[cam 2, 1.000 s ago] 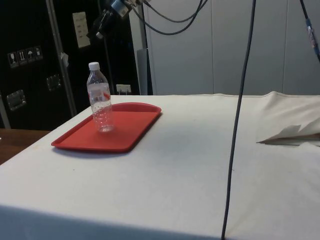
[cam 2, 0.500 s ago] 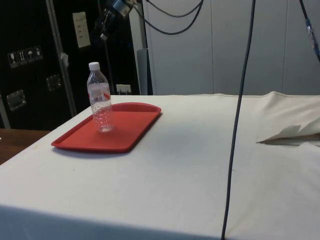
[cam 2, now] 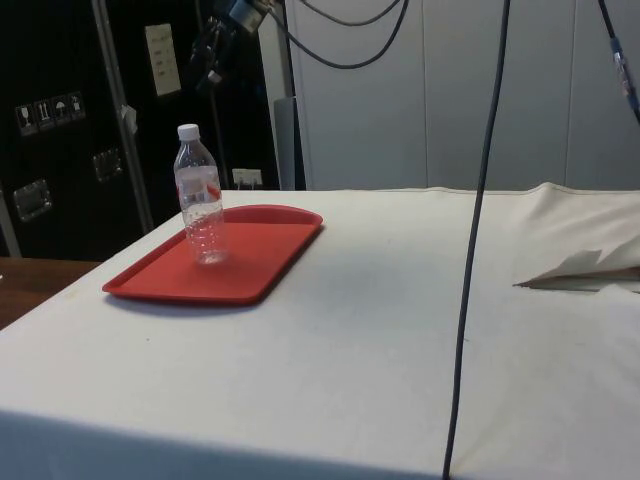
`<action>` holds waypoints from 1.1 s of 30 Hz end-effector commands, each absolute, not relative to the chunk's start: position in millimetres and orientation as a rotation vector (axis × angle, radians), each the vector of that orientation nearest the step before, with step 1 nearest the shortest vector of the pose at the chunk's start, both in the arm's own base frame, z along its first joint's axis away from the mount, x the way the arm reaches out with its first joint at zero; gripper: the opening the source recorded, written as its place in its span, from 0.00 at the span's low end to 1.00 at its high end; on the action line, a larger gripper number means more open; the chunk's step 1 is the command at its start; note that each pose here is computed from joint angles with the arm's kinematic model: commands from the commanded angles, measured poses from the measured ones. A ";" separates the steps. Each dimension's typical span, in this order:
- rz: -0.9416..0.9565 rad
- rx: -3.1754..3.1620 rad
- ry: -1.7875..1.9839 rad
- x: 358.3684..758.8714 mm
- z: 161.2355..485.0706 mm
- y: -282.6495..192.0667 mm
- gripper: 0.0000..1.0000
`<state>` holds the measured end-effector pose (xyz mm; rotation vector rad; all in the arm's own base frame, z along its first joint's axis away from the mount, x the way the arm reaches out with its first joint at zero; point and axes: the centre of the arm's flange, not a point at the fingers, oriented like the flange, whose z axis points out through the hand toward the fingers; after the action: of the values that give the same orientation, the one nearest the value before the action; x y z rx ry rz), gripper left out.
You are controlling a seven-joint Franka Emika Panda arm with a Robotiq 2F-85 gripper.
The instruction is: Place the bottle upright on the tray.
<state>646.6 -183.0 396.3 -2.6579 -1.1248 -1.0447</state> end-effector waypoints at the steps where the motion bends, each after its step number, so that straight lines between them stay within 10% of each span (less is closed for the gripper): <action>1: -1.015 -2.670 -1.139 647.7 395.6 -184.2 1.00; 33: -0.835 -2.719 -1.358 651.5 400.0 -184.7 1.00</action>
<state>650.7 -183.6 401.2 -2.7102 -1.3496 -0.8628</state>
